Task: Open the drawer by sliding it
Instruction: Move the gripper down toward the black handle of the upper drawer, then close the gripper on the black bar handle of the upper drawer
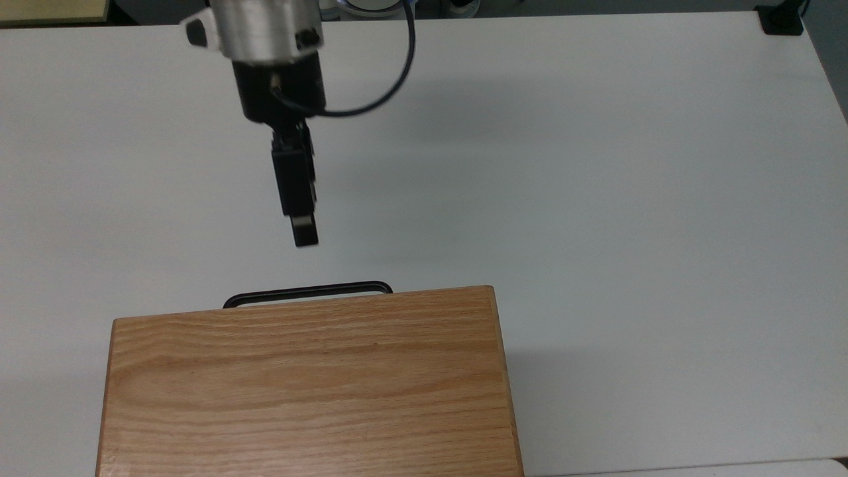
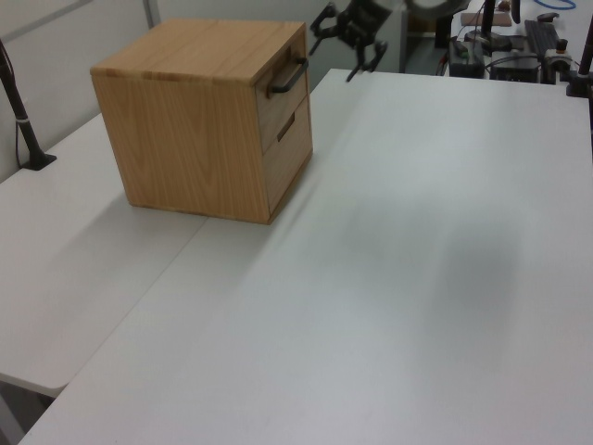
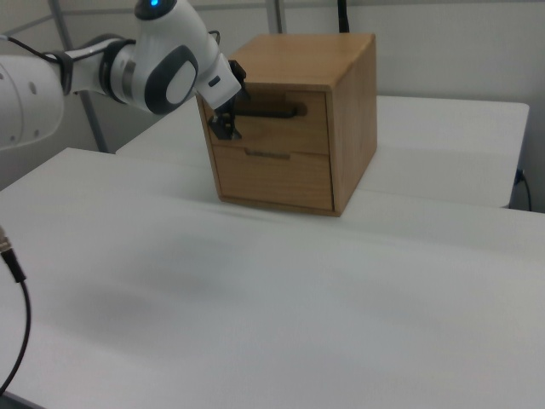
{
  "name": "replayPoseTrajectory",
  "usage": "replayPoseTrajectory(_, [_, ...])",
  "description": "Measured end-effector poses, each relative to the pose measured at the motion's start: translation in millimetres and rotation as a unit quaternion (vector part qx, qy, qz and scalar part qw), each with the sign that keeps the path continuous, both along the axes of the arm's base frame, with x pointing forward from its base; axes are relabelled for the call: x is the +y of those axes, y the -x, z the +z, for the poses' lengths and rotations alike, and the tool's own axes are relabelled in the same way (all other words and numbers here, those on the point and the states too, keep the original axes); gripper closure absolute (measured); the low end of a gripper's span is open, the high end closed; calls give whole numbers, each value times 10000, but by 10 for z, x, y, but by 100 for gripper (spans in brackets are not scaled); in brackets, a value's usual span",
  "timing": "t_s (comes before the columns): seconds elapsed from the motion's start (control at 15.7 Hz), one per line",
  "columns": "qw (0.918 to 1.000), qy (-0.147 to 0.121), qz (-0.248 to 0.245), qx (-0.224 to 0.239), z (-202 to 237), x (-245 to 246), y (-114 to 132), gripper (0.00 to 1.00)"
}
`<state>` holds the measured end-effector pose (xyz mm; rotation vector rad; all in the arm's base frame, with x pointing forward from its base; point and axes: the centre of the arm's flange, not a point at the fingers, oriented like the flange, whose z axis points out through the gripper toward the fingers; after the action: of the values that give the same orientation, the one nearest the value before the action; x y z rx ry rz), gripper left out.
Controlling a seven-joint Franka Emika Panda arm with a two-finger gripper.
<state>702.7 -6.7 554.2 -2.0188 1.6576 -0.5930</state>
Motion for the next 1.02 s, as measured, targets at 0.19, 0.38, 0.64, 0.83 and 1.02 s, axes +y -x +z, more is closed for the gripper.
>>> replayPoseTrajectory(0.19, [9991, -143, -223, -344, -199, 149, -256, 3])
replayPoseTrajectory(0.38, [9966, -165, -355, -724, -297, 147, -427, 10])
replayPoseTrajectory(0.64, [9957, -143, -342, -843, -275, 168, -466, 39])
replayPoseTrajectory(0.83, [9953, -140, -345, -893, -243, 164, -468, 53])
replayPoseTrajectory(1.02, [9954, -124, -329, -895, -243, 162, -468, 53])
